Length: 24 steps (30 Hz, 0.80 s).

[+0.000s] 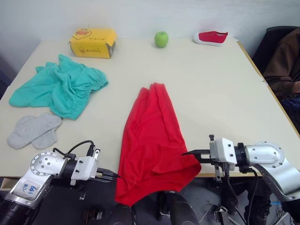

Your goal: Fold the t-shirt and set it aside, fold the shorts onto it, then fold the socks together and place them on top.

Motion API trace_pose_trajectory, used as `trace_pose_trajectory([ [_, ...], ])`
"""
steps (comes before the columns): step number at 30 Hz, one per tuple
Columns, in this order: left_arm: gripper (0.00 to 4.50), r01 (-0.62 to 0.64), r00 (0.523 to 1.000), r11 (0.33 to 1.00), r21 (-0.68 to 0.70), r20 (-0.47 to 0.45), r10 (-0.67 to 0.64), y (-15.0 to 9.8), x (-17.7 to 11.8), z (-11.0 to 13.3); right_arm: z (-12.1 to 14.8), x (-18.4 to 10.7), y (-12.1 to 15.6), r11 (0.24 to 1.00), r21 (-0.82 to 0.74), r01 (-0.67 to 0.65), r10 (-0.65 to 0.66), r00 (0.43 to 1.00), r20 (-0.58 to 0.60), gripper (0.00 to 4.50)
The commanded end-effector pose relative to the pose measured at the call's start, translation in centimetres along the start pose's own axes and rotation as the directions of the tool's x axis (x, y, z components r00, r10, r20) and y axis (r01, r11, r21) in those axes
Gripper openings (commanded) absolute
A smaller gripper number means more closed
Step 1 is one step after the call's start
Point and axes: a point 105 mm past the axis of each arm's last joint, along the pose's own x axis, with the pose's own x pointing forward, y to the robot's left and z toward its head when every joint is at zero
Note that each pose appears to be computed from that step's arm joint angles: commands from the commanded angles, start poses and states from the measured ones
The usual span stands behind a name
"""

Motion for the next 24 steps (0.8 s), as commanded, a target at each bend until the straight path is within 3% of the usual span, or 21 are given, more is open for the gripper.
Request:
trace_pose_trajectory([
  [1,0.0,0.061,0.997,0.994,-0.09,0.061,-0.055,-1.0,-0.4,2.2,1.9,-0.6,1.6,0.995,0.06,-0.081,0.078,0.996,0.039,0.01],
  [5,0.0,0.106,0.992,0.975,-0.193,0.085,-0.091,-1.6,-1.2,3.6,2.7,-1.5,3.6,0.969,0.16,-0.185,0.179,0.982,0.05,0.01],
  [9,0.0,-0.002,0.994,0.976,-0.217,0.11,0.026,1.4,-2.3,4.2,3.3,-1.7,2.1,0.97,0.187,-0.155,0.145,0.987,0.066,0.01],
  [14,0.0,-0.227,0.927,0.919,-0.322,0.218,0.305,9.0,-3.5,6.0,4.1,-2.1,-2.9,0.946,0.319,-0.047,0.01,0.993,0.117,0.01],
  [18,0.0,-0.326,0.857,0.855,-0.404,0.255,0.447,14.2,-3.6,6.7,4.1,-2.2,-7.8,0.906,0.418,0.061,-0.127,0.983,0.132,0.01],
  [24,0.0,-0.483,0.755,0.711,-0.512,0.168,0.634,21.6,-2.3,5.0,0.2,-0.9,-15.9,0.78,0.544,0.309,-0.353,0.935,-0.025,0.01],
])
